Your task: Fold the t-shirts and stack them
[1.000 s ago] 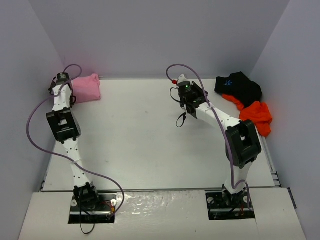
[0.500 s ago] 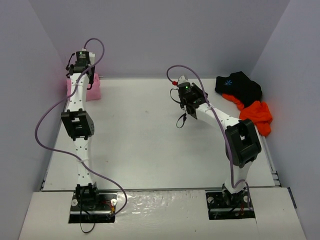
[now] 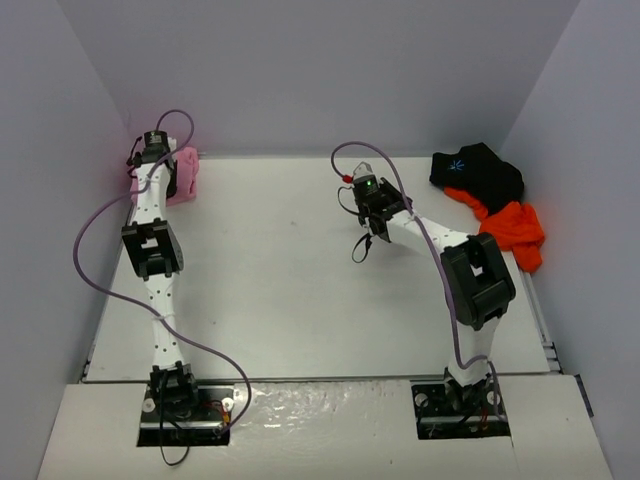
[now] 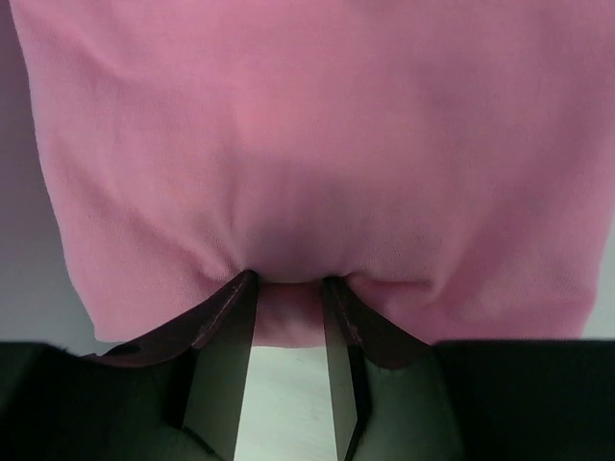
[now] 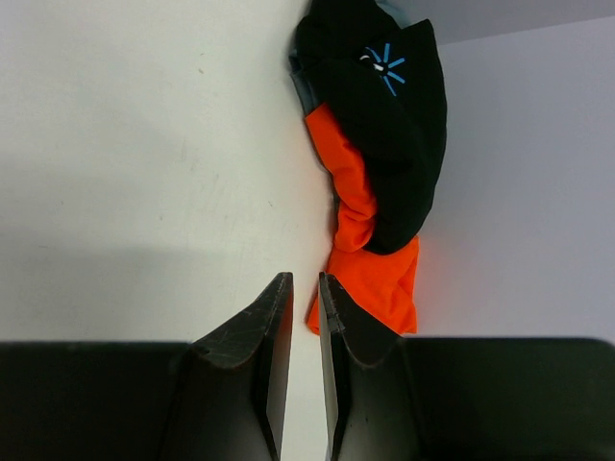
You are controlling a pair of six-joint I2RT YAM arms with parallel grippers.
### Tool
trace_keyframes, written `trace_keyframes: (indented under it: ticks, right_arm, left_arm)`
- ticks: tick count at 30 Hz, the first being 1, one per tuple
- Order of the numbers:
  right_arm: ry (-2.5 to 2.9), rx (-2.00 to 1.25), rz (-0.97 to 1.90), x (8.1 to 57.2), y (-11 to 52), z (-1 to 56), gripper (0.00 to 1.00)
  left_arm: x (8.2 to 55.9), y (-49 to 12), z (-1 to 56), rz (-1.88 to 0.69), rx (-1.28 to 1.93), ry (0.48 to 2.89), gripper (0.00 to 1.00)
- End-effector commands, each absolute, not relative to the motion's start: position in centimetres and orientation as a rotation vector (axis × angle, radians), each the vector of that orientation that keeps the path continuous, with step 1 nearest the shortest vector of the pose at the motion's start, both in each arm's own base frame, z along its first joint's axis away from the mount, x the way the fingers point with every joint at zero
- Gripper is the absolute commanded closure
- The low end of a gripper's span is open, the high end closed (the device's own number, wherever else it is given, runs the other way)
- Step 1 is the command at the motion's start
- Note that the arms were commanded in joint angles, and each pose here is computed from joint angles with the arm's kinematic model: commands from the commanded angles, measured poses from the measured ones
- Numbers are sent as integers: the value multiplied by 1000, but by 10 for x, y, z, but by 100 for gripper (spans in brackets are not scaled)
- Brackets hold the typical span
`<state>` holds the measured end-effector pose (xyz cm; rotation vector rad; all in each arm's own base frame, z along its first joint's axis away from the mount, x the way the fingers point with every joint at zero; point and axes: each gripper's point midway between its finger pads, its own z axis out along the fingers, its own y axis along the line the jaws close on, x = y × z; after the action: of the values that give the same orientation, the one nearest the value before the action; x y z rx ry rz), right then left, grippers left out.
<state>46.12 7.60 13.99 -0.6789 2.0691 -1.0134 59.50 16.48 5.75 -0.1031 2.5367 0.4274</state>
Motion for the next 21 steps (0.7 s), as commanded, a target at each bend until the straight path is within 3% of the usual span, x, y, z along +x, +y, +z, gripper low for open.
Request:
trace_keyframes:
  ticks: [1, 9, 17, 21]
  right_arm:
    - [2039, -597, -998, 474, 82, 152, 85]
    - [2031, -611, -976, 480, 95, 154, 85]
    - [2039, -608, -862, 482, 105, 161, 85]
    - [2048, -582, -742, 483, 113, 173, 81]
  left_arm:
    - [604, 188, 85, 494, -148, 2447, 69]
    - [576, 240, 62, 485, -298, 2502, 69]
    - [587, 215, 125, 264, -291, 2376, 69]
    - [592, 179, 186, 179, -226, 2276, 53]
